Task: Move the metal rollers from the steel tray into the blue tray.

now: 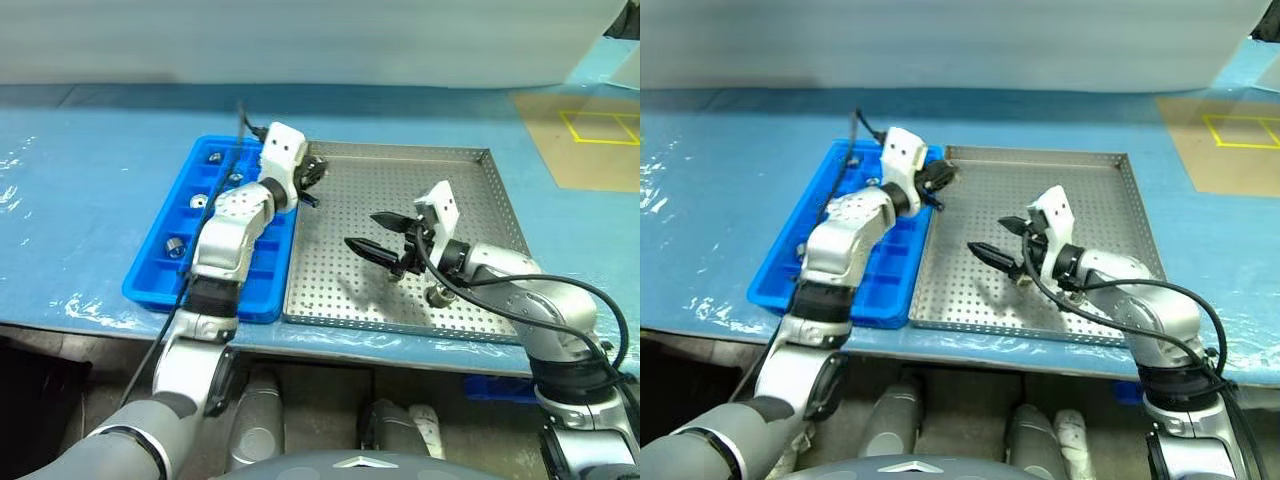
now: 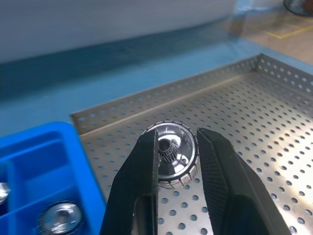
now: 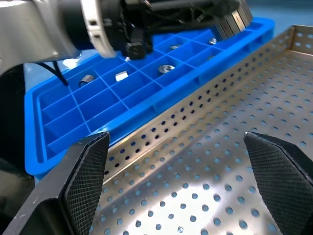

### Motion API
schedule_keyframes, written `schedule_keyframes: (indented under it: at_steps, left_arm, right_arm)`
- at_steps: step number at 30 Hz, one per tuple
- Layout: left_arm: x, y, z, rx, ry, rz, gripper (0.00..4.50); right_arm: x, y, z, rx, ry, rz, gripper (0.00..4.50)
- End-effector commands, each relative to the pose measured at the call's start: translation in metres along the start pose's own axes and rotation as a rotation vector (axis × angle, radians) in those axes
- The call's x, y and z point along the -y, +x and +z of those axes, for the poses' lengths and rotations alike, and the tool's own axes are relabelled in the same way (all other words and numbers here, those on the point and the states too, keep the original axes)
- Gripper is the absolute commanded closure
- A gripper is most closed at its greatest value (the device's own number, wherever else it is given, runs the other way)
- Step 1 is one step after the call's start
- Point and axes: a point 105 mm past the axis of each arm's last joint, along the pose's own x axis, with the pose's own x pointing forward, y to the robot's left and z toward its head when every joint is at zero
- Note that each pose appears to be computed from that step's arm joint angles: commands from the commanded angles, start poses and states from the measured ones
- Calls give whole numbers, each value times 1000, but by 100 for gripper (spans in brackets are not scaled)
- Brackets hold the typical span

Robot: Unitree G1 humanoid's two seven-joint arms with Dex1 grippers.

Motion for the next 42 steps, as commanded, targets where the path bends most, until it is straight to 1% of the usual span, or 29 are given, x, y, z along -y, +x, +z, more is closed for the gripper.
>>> schedule_keyframes:
  at_steps: [1, 5, 12, 14, 18, 25, 31, 35, 39, 42]
  left_arm:
    - [-12, -29, 15, 62, 39, 123, 368]
    - [-18, -65, 3, 41, 59, 249, 368]
    - [-25, -110, -20, -44, 73, 391, 368]
    - [-25, -119, -22, -58, 79, 415, 368]
    - [-28, -133, -38, -127, 73, 436, 368]
    - [-27, -139, -43, -151, 81, 402, 368]
    - [-4, -127, -30, -68, 57, 290, 368]
    - [1, -127, -40, -105, 55, 244, 368]
    - [-2, -127, -50, -157, 62, 229, 368]
    - [-2, -121, -51, -160, 95, 194, 368]
  right_arm:
    - [-5, 9, 8, 18, -37, 77, 0]
    - [-5, 20, 5, -10, -37, 150, 0]
    - [-4, 36, 5, -54, -44, 260, 0]
    - [-5, 38, 3, -72, -48, 283, 0]
    - [-3, 43, 5, -81, -44, 312, 0]
    - [-6, 45, 4, -91, -50, 342, 0]
    - [-10, 42, 0, -92, -48, 347, 0]
    - [-10, 42, 0, -90, -47, 340, 0]
    - [-10, 40, 2, -87, -47, 336, 0]
    - [-9, 39, 3, -83, -54, 323, 0]
